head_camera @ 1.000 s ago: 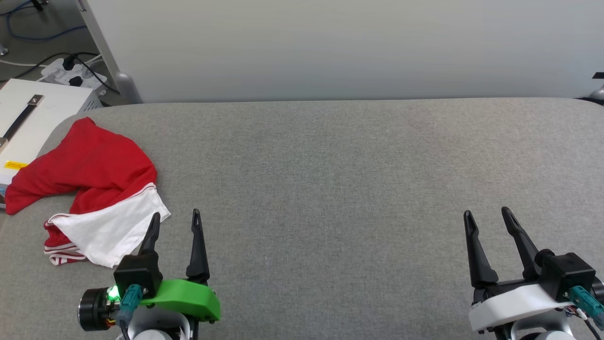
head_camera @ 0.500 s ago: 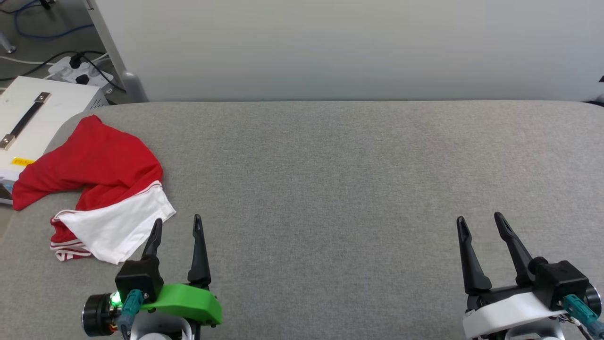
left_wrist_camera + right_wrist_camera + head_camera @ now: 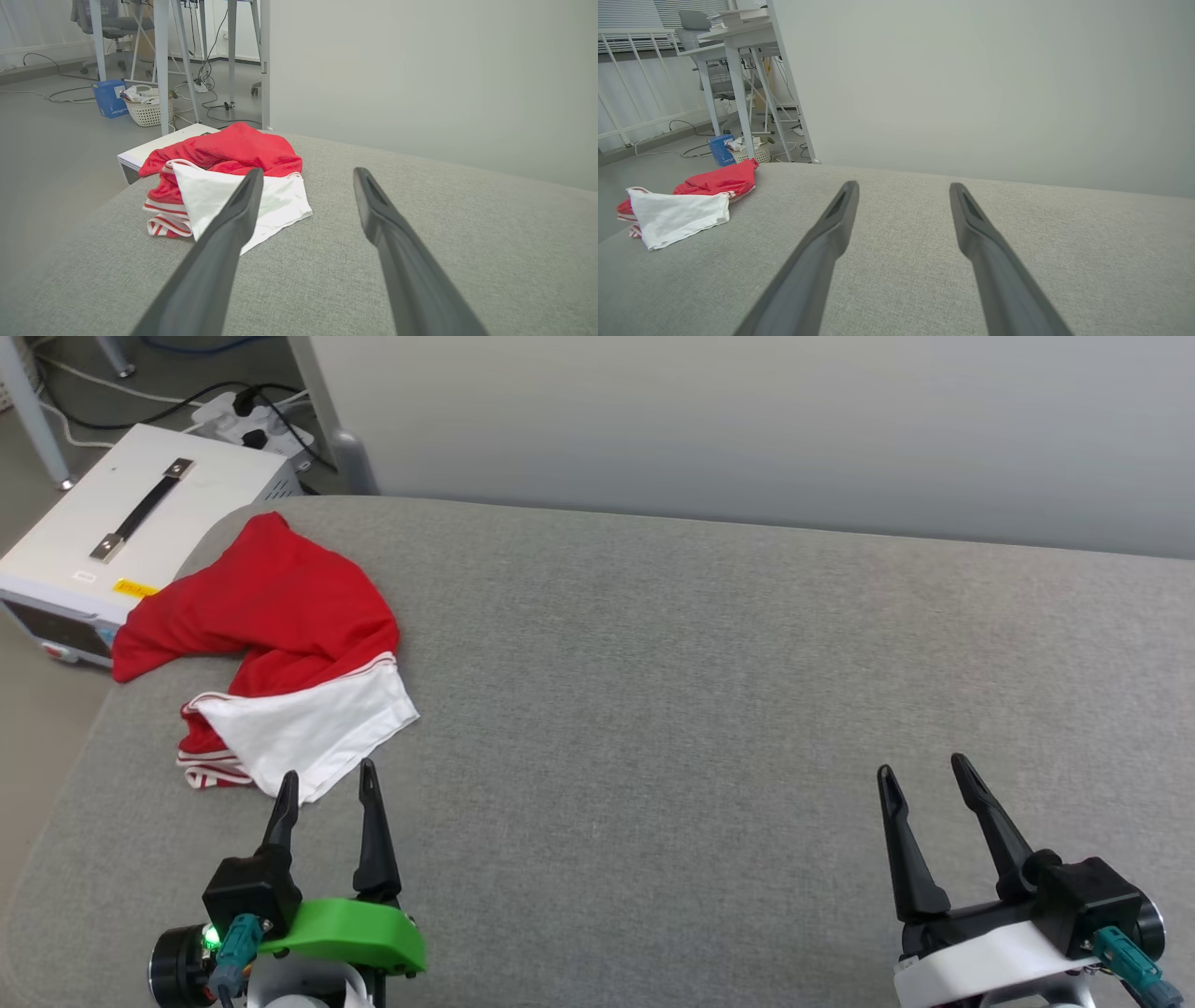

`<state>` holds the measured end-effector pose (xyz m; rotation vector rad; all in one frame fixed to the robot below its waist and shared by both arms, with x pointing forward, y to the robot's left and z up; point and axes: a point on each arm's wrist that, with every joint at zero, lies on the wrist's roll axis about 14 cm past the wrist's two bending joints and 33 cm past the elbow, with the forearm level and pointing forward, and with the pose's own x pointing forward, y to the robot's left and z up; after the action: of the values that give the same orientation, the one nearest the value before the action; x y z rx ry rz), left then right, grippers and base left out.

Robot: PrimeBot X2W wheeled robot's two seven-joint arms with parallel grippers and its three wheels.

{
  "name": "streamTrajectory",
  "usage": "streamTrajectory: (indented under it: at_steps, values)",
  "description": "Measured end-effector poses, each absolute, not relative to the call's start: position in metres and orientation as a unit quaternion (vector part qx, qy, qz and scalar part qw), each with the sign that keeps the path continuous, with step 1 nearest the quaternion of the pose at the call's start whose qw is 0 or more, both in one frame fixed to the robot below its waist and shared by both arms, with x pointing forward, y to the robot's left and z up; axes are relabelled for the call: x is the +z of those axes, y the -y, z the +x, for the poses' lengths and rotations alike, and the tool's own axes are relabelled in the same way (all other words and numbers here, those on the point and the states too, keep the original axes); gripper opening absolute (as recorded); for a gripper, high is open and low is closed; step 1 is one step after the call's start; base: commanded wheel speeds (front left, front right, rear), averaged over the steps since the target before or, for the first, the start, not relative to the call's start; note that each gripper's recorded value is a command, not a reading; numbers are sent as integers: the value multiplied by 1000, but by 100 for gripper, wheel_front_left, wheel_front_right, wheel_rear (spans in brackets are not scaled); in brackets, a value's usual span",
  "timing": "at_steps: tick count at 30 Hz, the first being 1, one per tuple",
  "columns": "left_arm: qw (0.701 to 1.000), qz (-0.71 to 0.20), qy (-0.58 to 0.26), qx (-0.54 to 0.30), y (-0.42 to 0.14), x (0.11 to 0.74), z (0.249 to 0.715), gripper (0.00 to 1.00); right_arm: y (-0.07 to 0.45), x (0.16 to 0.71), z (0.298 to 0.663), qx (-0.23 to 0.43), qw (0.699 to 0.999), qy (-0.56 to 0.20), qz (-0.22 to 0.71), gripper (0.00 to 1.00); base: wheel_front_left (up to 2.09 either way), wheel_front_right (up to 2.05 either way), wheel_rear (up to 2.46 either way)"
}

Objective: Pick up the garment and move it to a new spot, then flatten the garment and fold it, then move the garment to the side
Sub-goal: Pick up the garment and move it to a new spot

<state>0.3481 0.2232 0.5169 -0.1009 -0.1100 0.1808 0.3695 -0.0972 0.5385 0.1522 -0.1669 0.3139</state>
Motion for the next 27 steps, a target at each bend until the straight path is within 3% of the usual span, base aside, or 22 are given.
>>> streamTrajectory:
  at_steps: [27]
  values:
    - [966, -52, 40, 248, -309, 504, 275, 100, -4, 525, 384, 303, 946, 57, 95, 100, 0, 0, 0]
